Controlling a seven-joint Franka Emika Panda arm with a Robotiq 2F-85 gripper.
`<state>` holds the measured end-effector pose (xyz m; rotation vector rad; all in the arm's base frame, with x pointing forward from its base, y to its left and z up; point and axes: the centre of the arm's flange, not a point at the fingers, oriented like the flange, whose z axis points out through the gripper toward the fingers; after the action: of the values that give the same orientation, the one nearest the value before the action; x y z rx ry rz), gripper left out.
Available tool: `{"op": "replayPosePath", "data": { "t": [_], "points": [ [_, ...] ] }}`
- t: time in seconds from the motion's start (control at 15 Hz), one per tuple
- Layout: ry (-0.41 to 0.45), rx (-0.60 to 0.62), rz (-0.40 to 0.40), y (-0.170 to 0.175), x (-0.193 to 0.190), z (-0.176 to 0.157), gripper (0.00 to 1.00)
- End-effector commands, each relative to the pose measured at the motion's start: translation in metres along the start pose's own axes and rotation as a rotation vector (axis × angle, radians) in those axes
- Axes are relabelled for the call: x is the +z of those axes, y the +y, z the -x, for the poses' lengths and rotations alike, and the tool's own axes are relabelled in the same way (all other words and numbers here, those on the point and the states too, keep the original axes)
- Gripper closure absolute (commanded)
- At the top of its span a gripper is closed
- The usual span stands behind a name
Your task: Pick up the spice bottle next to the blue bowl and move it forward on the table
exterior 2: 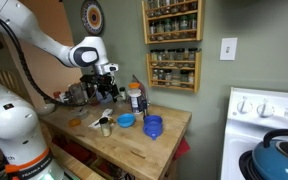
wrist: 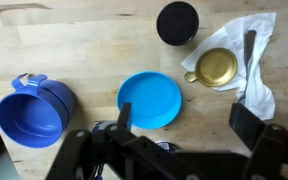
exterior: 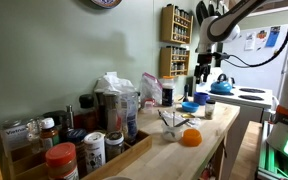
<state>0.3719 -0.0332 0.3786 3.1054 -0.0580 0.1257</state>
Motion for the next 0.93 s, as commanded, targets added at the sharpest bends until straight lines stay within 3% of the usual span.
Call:
{"op": "replayPosePath", "data": {
  "t": [0.0, 0.2, 0.6, 0.87],
  "points": [
    [-0.055, 0.015, 0.034, -0.006, 0.023, 0.001, 0.0],
    [-0.09, 0.028, 0.027, -0.02, 0.05, 0.009, 0.0],
    [-0.185, 0.047, 0.144, -0.016, 0.083, 0.014, 0.0],
    [-0.25, 0.008, 0.172, -0.018, 0.103, 0.021, 0.0]
  ]
}}
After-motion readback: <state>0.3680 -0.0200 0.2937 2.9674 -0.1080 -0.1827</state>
